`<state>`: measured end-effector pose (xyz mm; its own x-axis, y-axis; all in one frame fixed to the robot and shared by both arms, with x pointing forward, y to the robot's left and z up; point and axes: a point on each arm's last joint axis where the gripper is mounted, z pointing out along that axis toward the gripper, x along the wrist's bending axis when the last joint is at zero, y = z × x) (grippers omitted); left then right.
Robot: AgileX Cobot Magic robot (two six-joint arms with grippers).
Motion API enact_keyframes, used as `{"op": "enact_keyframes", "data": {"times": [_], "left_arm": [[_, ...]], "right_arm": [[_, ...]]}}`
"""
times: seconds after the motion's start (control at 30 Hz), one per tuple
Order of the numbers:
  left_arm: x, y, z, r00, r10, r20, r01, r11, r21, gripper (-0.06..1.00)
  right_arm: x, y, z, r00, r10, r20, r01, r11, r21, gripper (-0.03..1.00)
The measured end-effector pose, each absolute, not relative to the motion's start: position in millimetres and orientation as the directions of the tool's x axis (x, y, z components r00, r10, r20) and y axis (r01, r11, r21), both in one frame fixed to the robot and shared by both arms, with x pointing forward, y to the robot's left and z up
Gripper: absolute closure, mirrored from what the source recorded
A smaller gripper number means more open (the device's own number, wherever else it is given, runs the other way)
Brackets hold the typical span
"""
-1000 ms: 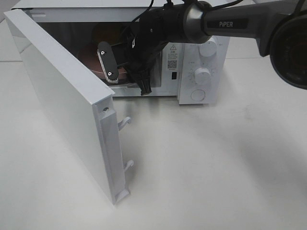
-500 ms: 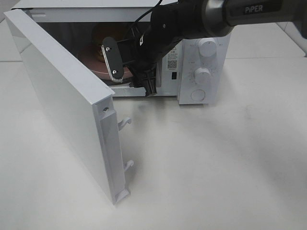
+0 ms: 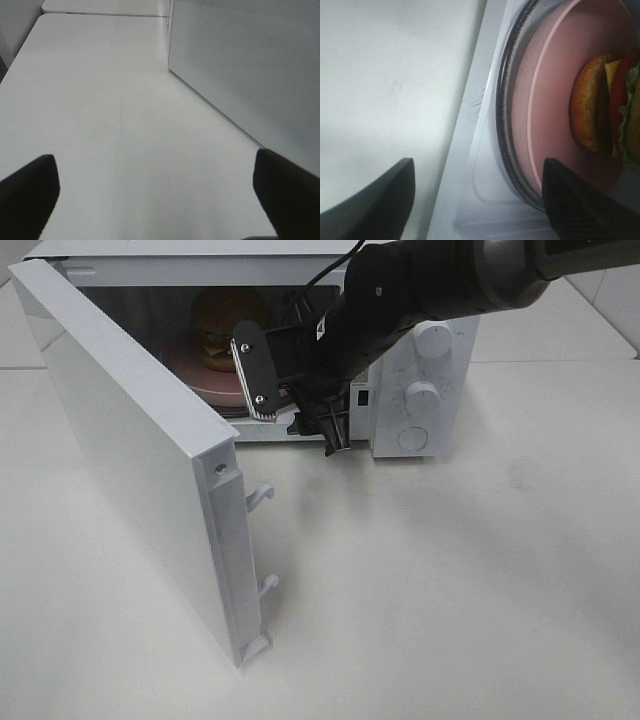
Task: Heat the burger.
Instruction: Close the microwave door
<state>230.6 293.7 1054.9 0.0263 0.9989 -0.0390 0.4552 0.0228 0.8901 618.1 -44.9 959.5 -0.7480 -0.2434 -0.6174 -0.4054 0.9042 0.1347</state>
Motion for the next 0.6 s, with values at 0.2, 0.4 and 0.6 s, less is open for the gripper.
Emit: {"op": "enact_keyframes", "data": {"times": [0.2,0.4,0.6], "left_arm": [[230.6,293.7,1054.9,0.026,0.999,-0.039,0.455,0.023,0.89,-0.03],[230.6,293.7,1054.9,0.026,0.999,-0.039,0.455,0.023,0.89,-0.03],[230.6,293.7,1054.9,0.026,0.999,-0.039,0.455,0.023,0.89,-0.03]], "right_arm": [[601.6,-55.8,964.3,-0.746,-0.242,-0.62,-0.406,0.904,0.135,0.28],[584.8,-67.1,967.3,-0.746,-0.241,-0.621,-0.405,0.904,0.136,0.28],[569.7,-77.2,971.8,-0.75,-0.231,-0.62,-0.397,0.907,0.143,0.28]]}}
